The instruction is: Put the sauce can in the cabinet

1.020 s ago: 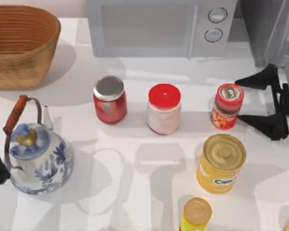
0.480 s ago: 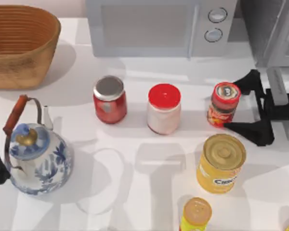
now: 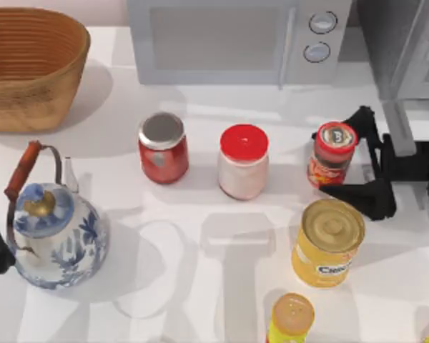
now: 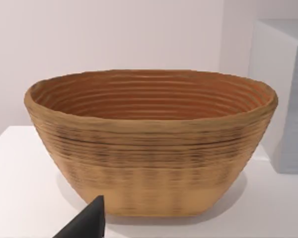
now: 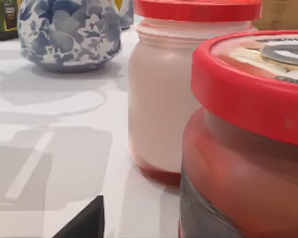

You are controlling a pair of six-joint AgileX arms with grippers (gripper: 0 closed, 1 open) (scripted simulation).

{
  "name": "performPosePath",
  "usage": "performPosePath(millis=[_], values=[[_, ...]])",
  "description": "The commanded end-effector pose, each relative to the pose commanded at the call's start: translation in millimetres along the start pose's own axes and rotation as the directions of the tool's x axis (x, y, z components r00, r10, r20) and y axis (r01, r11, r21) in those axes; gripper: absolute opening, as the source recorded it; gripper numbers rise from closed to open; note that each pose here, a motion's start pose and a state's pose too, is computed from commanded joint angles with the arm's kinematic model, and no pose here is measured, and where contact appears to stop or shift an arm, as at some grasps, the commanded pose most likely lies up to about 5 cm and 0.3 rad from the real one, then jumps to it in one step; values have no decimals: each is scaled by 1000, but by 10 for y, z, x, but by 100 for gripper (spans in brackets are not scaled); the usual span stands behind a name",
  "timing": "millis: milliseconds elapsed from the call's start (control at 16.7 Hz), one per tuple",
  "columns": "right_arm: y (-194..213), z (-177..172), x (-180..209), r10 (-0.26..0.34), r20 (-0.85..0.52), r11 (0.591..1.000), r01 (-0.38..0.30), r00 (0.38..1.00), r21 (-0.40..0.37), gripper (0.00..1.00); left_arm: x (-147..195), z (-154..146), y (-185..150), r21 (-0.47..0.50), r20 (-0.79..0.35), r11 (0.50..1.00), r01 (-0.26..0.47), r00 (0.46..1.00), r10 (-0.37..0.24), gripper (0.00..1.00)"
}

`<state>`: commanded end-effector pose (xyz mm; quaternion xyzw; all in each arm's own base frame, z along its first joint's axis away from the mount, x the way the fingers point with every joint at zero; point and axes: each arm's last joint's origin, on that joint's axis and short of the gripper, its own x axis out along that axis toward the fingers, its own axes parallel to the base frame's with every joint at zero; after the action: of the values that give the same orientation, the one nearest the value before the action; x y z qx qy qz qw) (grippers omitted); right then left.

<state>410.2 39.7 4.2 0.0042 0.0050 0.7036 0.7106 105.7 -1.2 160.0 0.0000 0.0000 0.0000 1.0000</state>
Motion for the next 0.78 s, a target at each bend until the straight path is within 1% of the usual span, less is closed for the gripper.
performPosePath(millis=[540,780], values=[[19,25,27,0,3,1000,0,1000,0,100,0,0,0,0,0,1000,0,1000,0,100],[19,25,27,0,3,1000,0,1000,0,70,0,0,0,0,0,1000,0,1000,0,100]])
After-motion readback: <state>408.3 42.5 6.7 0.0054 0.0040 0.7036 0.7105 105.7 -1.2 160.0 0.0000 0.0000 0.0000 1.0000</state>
